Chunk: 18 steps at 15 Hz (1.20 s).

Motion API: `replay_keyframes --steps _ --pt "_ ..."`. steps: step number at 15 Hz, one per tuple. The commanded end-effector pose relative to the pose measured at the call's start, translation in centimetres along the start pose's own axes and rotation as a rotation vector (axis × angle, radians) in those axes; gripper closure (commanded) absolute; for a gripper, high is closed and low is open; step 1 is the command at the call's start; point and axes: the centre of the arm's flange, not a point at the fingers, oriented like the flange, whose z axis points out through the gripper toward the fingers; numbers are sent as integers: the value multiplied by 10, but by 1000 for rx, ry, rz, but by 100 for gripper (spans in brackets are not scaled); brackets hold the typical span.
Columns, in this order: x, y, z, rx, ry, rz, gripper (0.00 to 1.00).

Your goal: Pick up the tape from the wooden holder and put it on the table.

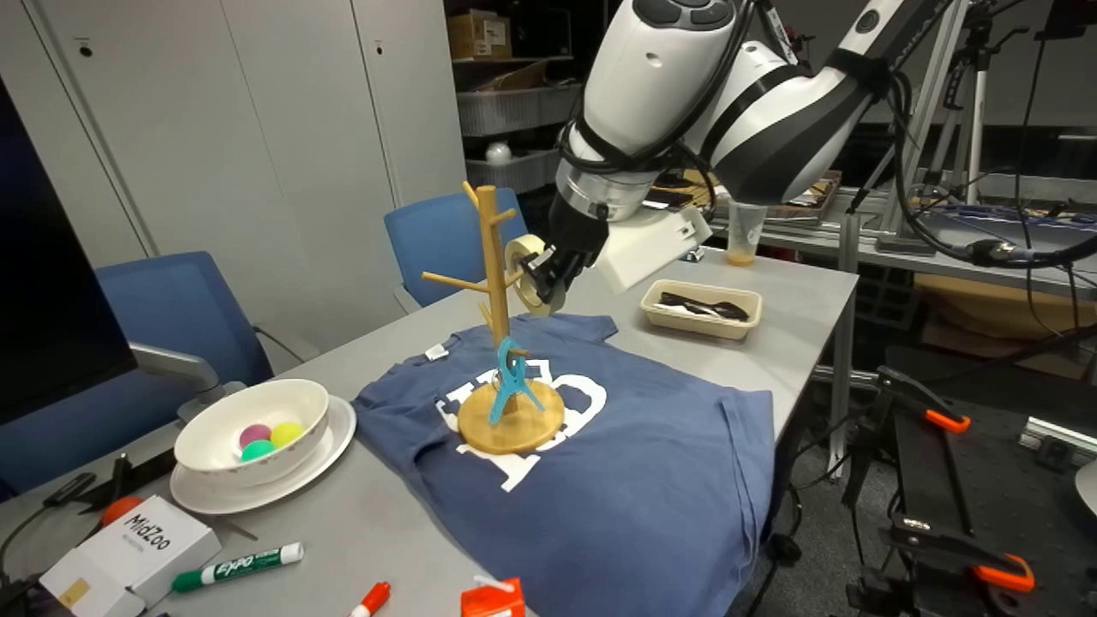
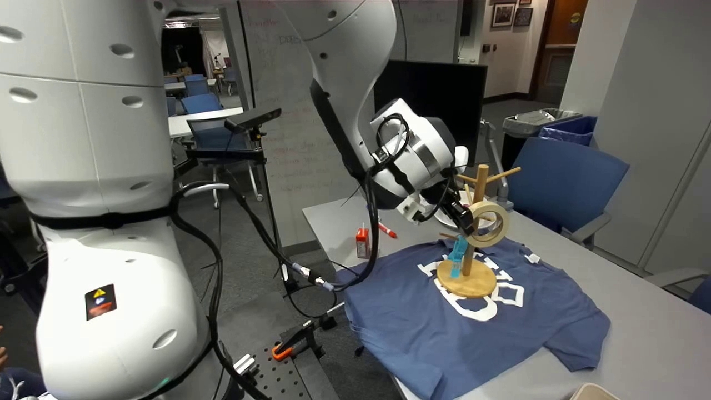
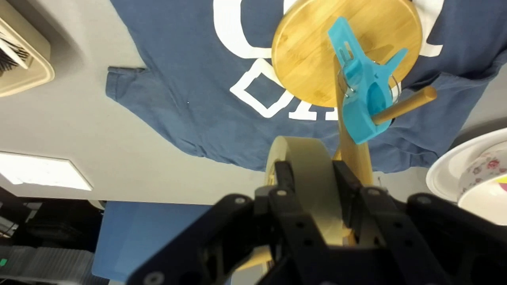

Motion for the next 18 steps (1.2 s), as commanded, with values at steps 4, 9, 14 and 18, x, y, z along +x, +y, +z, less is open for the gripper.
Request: replay_keyframes --steps 4,9,14,18 --pt "-13 36 -33 -83 55 45 93" --pt "-22 66 -33 -170 39 87 93" --pt "-42 82 -17 -221 -26 90 93" --pt "-59 85 7 -233 -106 71 93"
